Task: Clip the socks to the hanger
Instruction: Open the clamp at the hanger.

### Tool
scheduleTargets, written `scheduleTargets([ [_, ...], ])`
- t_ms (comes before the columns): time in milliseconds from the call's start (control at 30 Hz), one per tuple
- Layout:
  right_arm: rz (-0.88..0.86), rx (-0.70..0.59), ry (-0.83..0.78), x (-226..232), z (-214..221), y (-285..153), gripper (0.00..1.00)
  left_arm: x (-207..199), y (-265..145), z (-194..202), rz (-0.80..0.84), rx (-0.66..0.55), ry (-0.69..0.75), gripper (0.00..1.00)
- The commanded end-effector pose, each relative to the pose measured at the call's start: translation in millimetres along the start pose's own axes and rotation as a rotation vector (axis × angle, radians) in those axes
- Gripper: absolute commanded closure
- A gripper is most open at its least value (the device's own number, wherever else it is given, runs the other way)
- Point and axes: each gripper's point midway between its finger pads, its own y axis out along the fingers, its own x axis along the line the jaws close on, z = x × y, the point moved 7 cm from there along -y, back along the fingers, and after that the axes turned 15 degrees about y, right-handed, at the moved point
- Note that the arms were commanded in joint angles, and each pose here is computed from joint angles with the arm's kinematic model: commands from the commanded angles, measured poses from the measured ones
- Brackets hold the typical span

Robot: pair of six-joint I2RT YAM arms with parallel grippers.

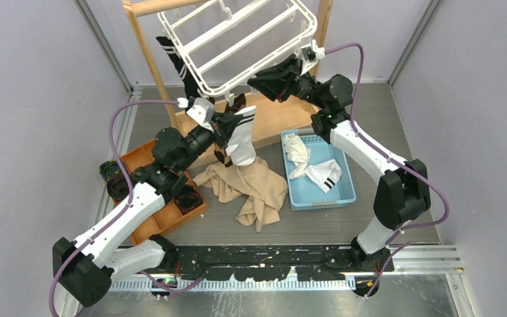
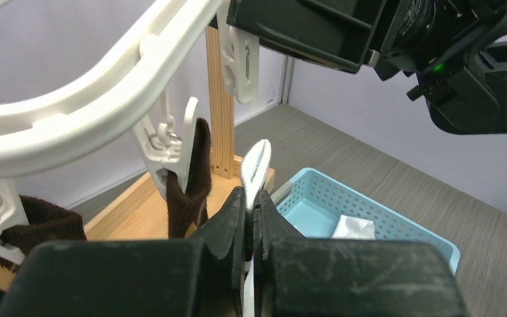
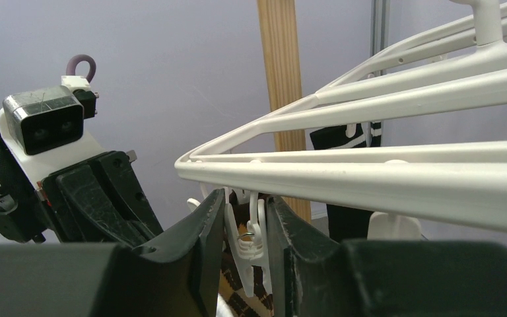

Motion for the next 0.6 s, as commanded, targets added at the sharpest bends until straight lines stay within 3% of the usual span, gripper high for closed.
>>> scheduleTargets([
  [0, -0.024, -0.016, -0.008, 24.5, -19.1, 3.7, 0.98, 10.4, 8.4, -29.6, -0.051, -0.077, -0.016, 1.00],
  [567, -0.097, -0.036, 0.033, 35.1, -21.4, 4.9, 0.96, 8.3, 19.5, -34.3, -0.042, -0.079, -0.129, 1.00],
])
